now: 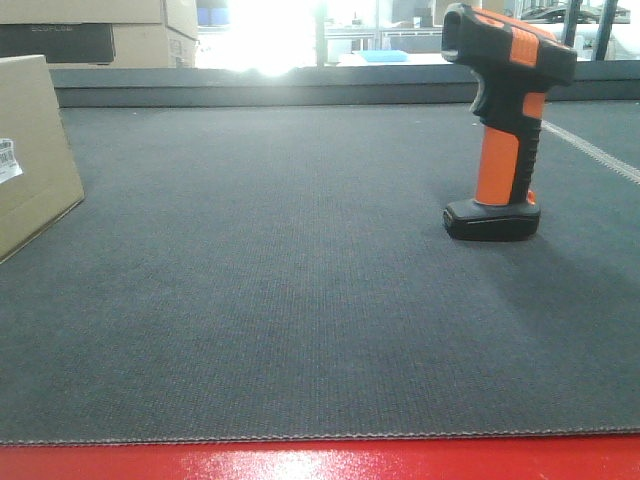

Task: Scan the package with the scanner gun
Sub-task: 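Lower the left gripper onto the cardboard box and close on it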

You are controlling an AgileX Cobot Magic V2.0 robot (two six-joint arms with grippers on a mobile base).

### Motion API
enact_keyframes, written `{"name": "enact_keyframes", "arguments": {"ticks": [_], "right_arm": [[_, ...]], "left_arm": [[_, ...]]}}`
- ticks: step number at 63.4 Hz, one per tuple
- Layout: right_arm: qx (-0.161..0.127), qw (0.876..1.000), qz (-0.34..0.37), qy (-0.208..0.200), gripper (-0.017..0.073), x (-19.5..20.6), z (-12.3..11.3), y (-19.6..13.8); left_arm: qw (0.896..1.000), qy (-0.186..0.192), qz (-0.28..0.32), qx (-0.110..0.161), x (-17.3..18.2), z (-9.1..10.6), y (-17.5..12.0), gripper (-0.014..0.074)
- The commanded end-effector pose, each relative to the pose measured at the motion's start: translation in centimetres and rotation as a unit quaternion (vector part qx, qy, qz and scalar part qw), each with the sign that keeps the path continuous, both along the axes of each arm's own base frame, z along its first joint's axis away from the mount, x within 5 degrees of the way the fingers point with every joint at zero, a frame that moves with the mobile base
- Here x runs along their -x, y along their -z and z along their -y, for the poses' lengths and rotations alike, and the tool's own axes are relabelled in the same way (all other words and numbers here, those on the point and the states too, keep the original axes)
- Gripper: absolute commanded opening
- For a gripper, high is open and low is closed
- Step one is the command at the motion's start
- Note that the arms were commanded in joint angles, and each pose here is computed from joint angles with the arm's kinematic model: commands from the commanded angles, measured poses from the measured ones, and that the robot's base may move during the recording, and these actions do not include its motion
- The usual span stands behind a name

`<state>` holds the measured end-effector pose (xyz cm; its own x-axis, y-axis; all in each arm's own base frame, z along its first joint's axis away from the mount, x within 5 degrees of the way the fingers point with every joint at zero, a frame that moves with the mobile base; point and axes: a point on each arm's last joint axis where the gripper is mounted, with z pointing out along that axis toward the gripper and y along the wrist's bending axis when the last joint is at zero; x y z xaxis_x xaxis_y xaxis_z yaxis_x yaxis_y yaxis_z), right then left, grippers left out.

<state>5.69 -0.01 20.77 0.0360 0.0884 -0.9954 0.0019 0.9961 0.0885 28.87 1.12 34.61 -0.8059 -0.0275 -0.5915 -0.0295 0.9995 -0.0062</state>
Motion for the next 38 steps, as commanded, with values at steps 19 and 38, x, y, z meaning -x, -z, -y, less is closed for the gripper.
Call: {"name": "enact_keyframes", "arguments": {"ticks": [19,38], "right_arm": [[0.001,1.000,0.012,0.004,-0.0168,0.1,0.1,-0.3],[0.001,1.000,0.012,0.004,-0.0168,0.1,0.1,-0.3]], "left_arm": [[0.998,-0.003,-0.061,0.003,-1.2,-0.1,2.2,0.0570],[0.995,-0.003,-0.095,0.003,-1.6,-0.2,3.8,0.0570]]}}
